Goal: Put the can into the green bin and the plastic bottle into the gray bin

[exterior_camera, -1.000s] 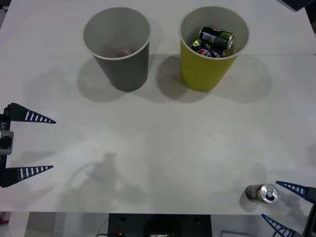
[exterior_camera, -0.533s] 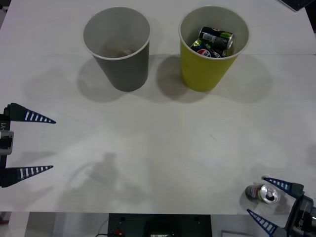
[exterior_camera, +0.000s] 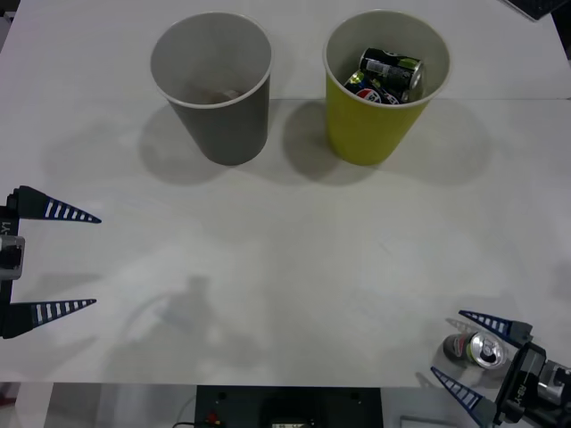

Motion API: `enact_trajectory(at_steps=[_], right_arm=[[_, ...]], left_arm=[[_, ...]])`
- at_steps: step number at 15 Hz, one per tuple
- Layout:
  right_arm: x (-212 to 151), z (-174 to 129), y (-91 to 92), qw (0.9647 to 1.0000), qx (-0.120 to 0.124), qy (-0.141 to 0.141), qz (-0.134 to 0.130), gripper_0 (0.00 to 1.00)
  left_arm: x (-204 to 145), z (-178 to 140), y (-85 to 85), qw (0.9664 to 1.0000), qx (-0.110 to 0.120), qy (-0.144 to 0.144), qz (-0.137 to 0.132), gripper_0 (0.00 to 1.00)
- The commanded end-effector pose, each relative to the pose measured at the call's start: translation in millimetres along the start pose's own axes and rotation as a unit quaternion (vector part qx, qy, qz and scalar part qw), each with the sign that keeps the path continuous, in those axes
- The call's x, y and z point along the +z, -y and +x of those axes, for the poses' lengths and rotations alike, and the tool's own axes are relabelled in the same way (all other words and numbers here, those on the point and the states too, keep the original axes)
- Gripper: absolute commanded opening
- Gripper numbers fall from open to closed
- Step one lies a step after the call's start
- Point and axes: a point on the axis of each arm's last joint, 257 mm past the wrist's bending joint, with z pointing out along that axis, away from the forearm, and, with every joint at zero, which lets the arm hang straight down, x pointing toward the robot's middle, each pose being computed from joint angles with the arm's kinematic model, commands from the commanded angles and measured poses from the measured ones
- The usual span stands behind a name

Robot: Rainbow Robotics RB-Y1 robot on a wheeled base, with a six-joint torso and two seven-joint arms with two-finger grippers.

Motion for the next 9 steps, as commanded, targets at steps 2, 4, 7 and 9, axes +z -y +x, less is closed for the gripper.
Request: enact_trajectory(at_steps=[2, 4, 7, 9], right_arm=[[0.8, 0.3, 0.3, 1.0, -0.007, -0.001, -0.001, 0.27], [2.0, -0.6, 0.9, 1.0, -0.007, 0.001, 0.0, 0.0], [4.4, -1.0, 1.5, 1.0, -0.006, 0.002, -0.002, 0.0], [3.7, -1.1, 1.9, 1.0, -0.003, 0.002, -0.003, 0.0]], left_arm=[[0.0, 0.0, 0.0, 1.0, 0.0, 0.0, 0.0, 1.0], [0.0, 0.0, 0.0, 1.0, 0.0, 0.0, 0.0, 1.0], [0.0, 0.0, 0.0, 1.0, 0.0, 0.0, 0.0, 1.0], [0.0, 0.0, 0.0, 1.0, 0.0, 0.0, 0.0, 1.0]])
